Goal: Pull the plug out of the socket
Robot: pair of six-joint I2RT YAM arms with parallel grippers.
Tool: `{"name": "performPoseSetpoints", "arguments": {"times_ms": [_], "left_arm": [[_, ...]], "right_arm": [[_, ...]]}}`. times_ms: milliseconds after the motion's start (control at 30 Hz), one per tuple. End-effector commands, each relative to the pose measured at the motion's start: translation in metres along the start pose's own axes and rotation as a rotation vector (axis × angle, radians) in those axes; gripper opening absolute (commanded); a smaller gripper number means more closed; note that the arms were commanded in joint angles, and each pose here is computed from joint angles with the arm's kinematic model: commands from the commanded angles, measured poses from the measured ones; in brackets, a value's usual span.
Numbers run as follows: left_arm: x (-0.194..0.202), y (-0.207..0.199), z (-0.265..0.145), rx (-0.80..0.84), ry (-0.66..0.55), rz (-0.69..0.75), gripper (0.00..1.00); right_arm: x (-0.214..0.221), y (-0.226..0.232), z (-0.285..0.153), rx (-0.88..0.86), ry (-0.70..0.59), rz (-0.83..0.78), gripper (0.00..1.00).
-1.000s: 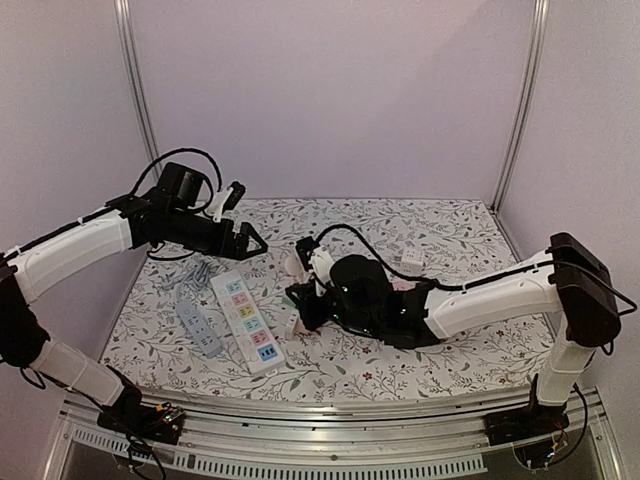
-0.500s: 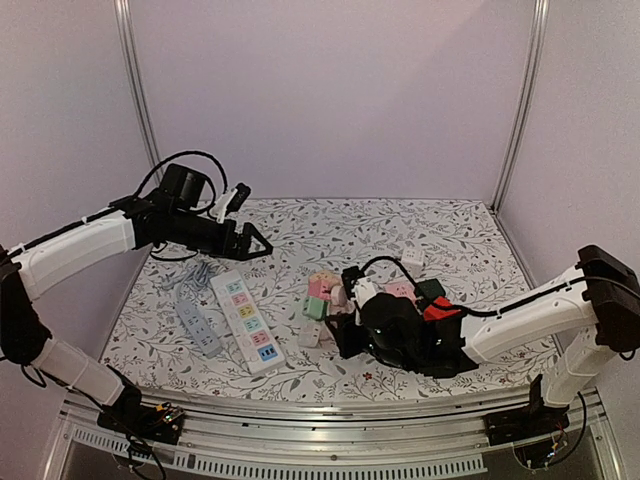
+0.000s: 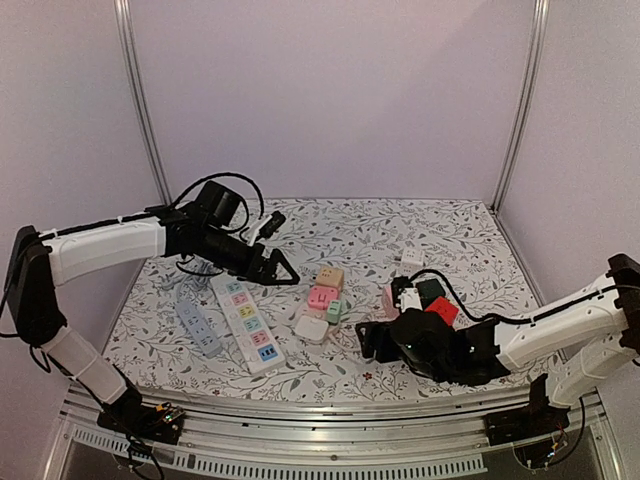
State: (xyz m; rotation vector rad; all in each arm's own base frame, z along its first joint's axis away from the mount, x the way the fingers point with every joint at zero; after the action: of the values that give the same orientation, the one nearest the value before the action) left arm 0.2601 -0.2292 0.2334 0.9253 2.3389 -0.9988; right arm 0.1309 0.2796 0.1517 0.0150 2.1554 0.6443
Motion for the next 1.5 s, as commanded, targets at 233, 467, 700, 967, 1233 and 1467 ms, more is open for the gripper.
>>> {"name": "performPoseSetpoints", "arguments": {"times_ms": [233, 467, 700, 967, 1233, 1467], "left_arm": [[0.016, 0.005, 0.037, -0.031, 0.143, -0.045, 0.95], [-0.005, 0.003, 0.02, -0.035, 0.073, -0.061, 0.95], [-0.039, 0.0, -0.018, -0.092, -0.086, -0.051, 0.96], [-0.024, 0.012, -0.051, -0.195, -0.165, -0.059, 0.96], [-0.027, 0.007, -0.073, -0.244, -0.222, -0.027, 0.97], [-0.027, 0.005, -0.081, -0.273, -0.245, -0.018, 0.98]], "right_arm": [[-0.054, -0.011, -0.039, 0.15, -0.055, -0.113, 0.97], [-0.091, 0.005, -0.042, 0.273, -0.049, -0.187, 0.96], [-0.086, 0.047, -0.011, 0.213, 0.058, -0.123, 0.86], [-0.062, 0.082, 0.034, 0.181, 0.096, -0.064, 0.86], [-0.031, 0.09, 0.08, 0.253, 0.132, -0.089, 0.76], [-0.02, 0.086, 0.103, 0.351, 0.121, -0.12, 0.68]]}}
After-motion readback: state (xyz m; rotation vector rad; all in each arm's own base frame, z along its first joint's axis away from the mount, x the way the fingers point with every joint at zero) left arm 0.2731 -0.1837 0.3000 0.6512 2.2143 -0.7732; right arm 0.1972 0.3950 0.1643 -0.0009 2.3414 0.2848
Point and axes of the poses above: each gripper's point midway between its finger pads, its own z axis out along the fingers, its own y axis along the line the jaws close on, x = y × z, the point moved 10 cm from there along -z, back along the fingers, and after that the axes turned 10 degrees about z, right-handed, at the moved point
